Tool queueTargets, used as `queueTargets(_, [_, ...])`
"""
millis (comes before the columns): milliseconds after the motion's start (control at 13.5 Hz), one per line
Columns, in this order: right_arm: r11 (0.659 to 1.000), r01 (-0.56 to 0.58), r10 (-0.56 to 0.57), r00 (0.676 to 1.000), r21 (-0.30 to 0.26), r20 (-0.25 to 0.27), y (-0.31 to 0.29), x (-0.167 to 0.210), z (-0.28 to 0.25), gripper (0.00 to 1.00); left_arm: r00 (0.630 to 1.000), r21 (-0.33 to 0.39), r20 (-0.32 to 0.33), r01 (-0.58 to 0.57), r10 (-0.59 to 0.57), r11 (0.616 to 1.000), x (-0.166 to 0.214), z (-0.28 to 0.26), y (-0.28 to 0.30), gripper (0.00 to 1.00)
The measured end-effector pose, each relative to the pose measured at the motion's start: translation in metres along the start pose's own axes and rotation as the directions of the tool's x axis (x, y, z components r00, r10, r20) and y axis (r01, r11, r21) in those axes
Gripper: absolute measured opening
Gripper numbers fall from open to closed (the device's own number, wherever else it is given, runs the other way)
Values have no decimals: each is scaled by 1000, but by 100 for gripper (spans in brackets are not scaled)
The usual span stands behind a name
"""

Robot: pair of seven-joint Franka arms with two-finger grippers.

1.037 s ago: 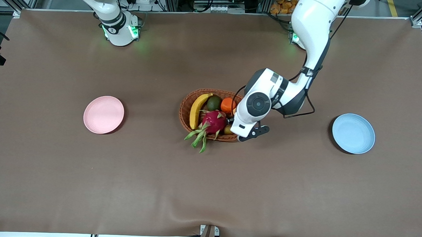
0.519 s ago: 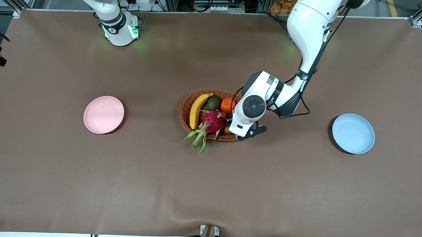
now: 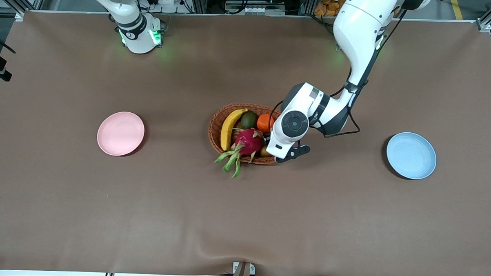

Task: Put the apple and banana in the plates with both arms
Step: 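Lower the left gripper and close it on the red apple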

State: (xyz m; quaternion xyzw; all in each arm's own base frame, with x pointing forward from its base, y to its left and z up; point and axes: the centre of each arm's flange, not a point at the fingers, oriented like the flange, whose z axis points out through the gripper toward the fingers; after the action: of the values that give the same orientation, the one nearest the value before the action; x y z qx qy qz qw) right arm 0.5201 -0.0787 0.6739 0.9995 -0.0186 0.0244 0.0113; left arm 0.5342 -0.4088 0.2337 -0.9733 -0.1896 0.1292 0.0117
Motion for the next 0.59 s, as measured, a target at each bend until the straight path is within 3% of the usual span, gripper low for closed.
queueTargets(519, [1000,26,-26,999,2,21,-14,6,10,100,1000,14,8,-4,4,1000,-3,11,1,100])
queueTargets(593, [1000,30,-30,999,2,27,-16,8,13,100,1000,14,8,-5,5,1000,-3,11,2,95])
